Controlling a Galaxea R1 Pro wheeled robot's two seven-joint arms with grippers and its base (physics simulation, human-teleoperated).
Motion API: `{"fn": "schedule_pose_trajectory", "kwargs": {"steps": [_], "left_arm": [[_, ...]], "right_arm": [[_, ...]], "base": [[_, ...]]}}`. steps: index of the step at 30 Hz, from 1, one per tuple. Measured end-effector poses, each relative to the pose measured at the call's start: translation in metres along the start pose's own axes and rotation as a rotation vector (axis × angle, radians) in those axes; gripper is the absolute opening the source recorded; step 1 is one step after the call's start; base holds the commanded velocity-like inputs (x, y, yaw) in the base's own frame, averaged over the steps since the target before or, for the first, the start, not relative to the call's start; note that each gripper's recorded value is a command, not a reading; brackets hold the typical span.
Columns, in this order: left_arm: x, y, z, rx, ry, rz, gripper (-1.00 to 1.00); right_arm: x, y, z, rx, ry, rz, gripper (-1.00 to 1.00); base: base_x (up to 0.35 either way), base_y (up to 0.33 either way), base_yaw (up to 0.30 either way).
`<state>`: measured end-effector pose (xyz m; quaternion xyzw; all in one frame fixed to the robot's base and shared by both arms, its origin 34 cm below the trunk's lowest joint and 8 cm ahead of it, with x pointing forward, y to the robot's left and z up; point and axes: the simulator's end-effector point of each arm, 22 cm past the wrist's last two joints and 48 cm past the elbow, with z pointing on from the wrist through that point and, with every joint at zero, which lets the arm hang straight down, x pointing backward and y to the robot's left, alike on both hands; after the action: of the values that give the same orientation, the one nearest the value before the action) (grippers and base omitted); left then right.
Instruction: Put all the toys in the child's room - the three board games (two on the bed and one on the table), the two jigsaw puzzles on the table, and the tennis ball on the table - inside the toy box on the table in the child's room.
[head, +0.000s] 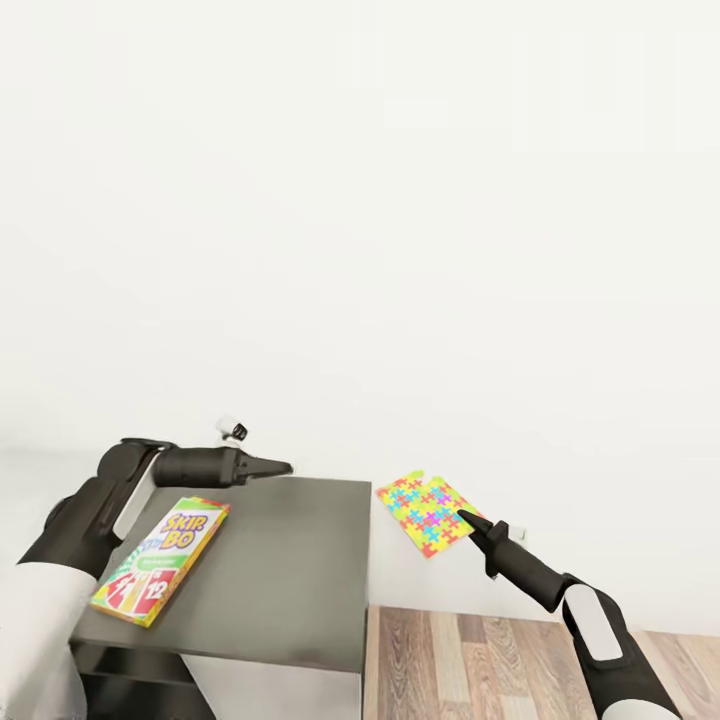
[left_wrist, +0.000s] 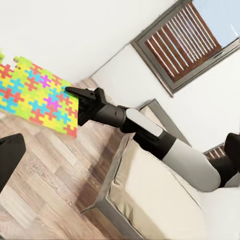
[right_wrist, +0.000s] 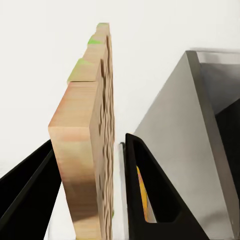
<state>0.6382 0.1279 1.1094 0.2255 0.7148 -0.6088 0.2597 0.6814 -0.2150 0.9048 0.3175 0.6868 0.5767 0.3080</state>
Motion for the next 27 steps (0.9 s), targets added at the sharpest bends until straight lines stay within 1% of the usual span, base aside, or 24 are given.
{"fn": "schedule_pose_trajectory", "kwargs": {"steps": [4,8,12,17,27], "left_arm": [[0.001,0.008,-0.004,-0.014,-0.01,-0.046,1.0],[0.001,0.013,-0.007,-0.036,-0.015,-0.072,1.0],[-0.001,0.013,-0.009,-0.058,-0.016,-0.075,1.0],[-0.002,0.015,-0.01,-0.067,-0.018,-0.095,1.0],[-0.011,0.005,-0.011,-0.071,-0.021,-0.09,1.0]], "right_arm": [[0.001,0.007,0.0,-0.005,-0.001,-0.002,-1.0],[0.003,0.014,-0.001,-0.009,0.0,-0.004,-1.0],[0.003,0.021,-0.003,-0.012,-0.001,-0.006,-1.0],[0.002,0.026,-0.006,-0.01,-0.003,-0.009,-1.0],[0.002,0.037,-0.01,-0.01,-0.003,-0.01,-1.0]], "base": [[0.0,0.0,0.206],[0.0,0.0,0.208],[0.0,0.0,0.156],[0.0,0.0,0.022],[0.0,0.0,0.001]]}}
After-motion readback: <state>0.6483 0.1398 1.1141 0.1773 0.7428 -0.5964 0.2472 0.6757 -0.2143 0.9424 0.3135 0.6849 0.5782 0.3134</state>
